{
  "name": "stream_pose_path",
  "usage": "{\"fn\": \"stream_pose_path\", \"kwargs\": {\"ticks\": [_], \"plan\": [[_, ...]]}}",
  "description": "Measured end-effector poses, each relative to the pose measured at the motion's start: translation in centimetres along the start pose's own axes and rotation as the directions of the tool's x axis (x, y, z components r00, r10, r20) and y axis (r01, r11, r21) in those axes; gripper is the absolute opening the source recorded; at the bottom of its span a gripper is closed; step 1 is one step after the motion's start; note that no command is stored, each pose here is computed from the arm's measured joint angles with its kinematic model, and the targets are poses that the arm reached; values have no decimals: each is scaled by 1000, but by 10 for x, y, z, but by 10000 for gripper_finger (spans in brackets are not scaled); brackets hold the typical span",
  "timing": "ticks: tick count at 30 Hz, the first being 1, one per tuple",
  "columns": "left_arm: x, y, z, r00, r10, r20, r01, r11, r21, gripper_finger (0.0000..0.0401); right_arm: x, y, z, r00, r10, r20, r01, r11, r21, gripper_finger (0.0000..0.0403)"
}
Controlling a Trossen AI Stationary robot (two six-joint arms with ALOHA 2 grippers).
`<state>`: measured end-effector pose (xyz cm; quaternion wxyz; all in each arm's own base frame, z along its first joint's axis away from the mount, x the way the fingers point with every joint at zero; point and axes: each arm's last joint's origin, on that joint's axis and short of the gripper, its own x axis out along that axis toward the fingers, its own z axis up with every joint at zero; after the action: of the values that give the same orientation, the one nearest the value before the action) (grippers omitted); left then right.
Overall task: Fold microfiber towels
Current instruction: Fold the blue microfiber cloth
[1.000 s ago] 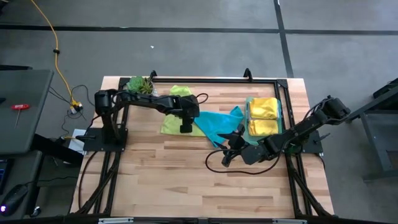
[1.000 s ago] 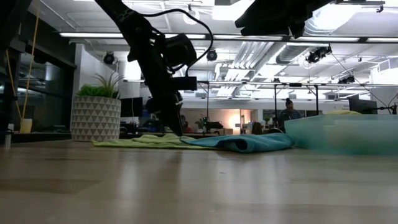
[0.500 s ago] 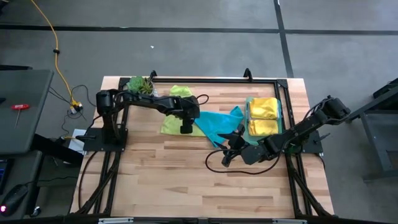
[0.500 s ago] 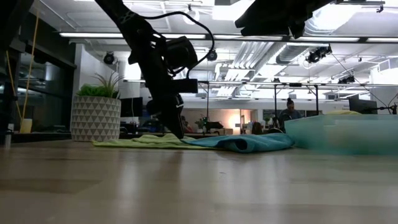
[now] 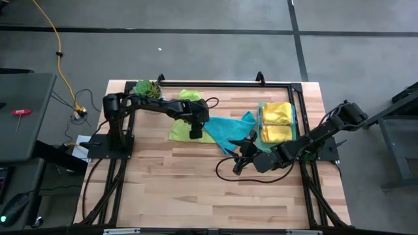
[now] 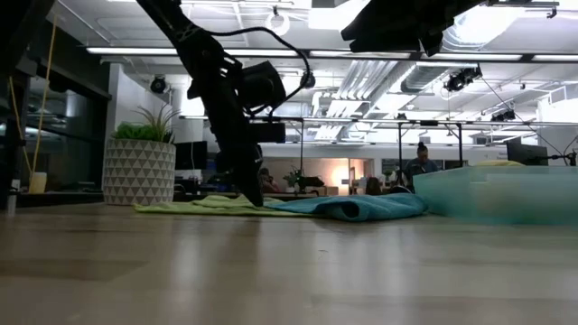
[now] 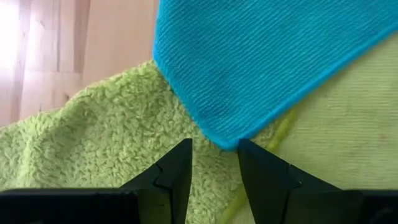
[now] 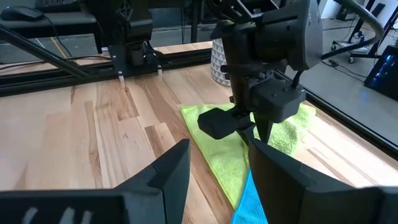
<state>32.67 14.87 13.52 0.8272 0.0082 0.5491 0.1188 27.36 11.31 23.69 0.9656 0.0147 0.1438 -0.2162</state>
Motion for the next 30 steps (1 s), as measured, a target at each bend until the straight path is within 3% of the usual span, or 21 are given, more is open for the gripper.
{"fn": "stream_pose_path", "kwargs": {"ticks": [9, 18, 21, 30], "plan": [[4, 0, -1, 1000, 24, -11, -24, 1000, 17, 114, 0, 0, 0, 1000, 0, 0, 0, 1000, 0, 157], [-1, 0, 1, 998, 68, -13, -68, 997, 31, 13, 0, 0, 0, 1000, 0, 0, 0, 1000, 0, 157], [-4, -1, 3, 995, 95, -5, -95, 995, 39, 8, 0, 0, 0, 1000, 0, -1, 0, 1000, -1, 157], [-47, -13, 15, 985, 146, 94, -153, 985, 77, 1, 0, 0, -1, 1000, -2, -5, 2, 1000, -9, 157]]}}
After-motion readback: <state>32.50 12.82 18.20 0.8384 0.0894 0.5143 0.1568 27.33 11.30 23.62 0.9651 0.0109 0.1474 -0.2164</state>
